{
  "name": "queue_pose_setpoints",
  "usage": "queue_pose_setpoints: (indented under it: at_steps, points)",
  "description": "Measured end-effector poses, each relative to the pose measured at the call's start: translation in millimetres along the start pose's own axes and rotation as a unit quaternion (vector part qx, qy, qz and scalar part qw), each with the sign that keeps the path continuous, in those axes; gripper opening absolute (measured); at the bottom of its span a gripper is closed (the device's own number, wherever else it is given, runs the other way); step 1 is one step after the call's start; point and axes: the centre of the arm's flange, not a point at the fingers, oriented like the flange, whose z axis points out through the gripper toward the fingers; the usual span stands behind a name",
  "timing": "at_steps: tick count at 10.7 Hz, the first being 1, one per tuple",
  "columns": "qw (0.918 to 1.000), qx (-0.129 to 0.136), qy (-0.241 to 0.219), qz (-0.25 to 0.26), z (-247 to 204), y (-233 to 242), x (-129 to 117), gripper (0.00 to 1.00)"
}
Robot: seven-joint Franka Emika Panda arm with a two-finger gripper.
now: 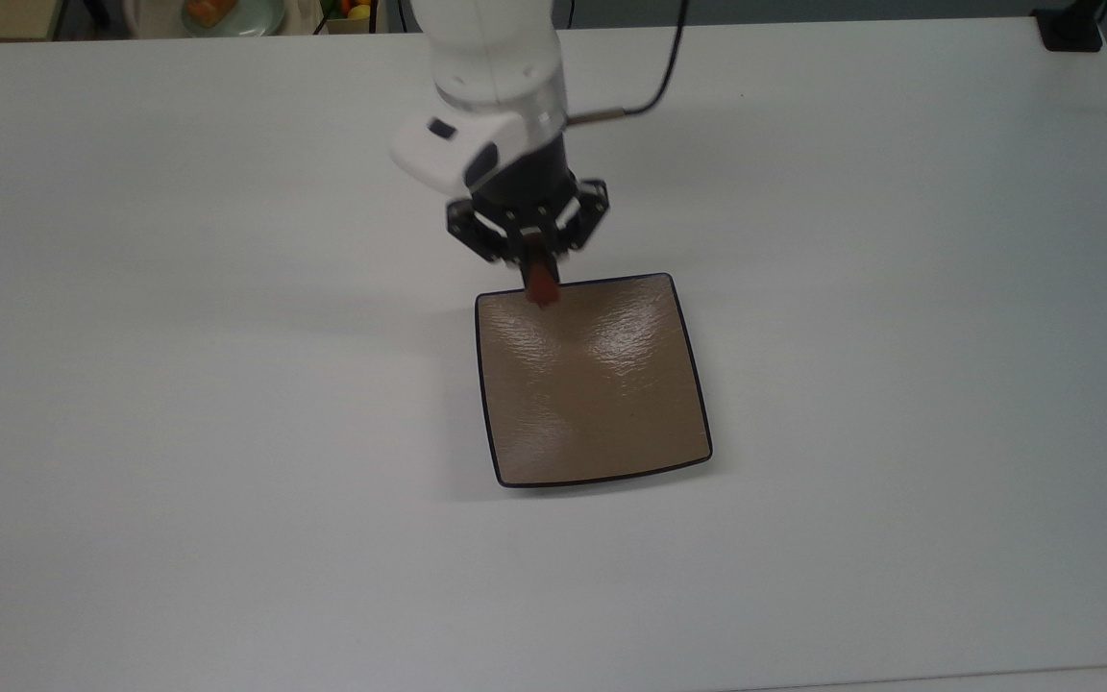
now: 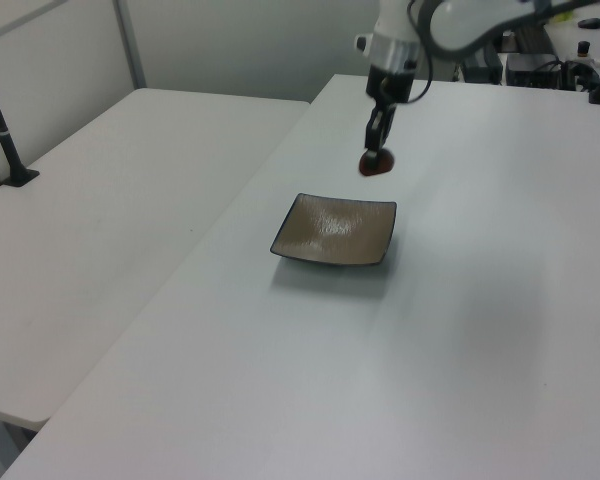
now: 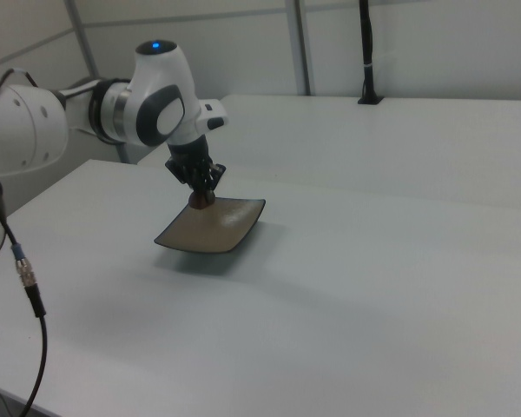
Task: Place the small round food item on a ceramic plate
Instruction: 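Lower the food item onto the plate center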
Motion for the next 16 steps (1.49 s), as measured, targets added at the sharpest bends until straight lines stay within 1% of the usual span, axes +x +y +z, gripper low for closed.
queue_pose_setpoints:
  at_steps: [3, 4, 6, 8, 10, 12, 13, 15, 16]
  points:
    - [0.9992, 0.005, 0.036, -0.017, 44, -24, 8, 0.22]
    - [0.9988, 0.007, 0.044, -0.020, 58, -30, 9, 0.23]
    - [0.9981, 0.008, 0.058, -0.022, 77, -32, 11, 0.25]
    - [0.9967, 0.008, 0.078, -0.019, 95, -30, 13, 0.23]
    - [0.9960, 0.008, 0.087, -0.019, 112, -30, 14, 0.24]
    - [0.9960, 0.011, 0.085, -0.026, 128, -40, 12, 0.24]
    - [0.9962, 0.012, 0.082, -0.029, 134, -44, 10, 0.27]
    - [0.9957, 0.012, 0.087, -0.028, 138, -44, 11, 0.28]
    - [0.9950, 0.012, 0.095, -0.028, 139, -43, 12, 0.35]
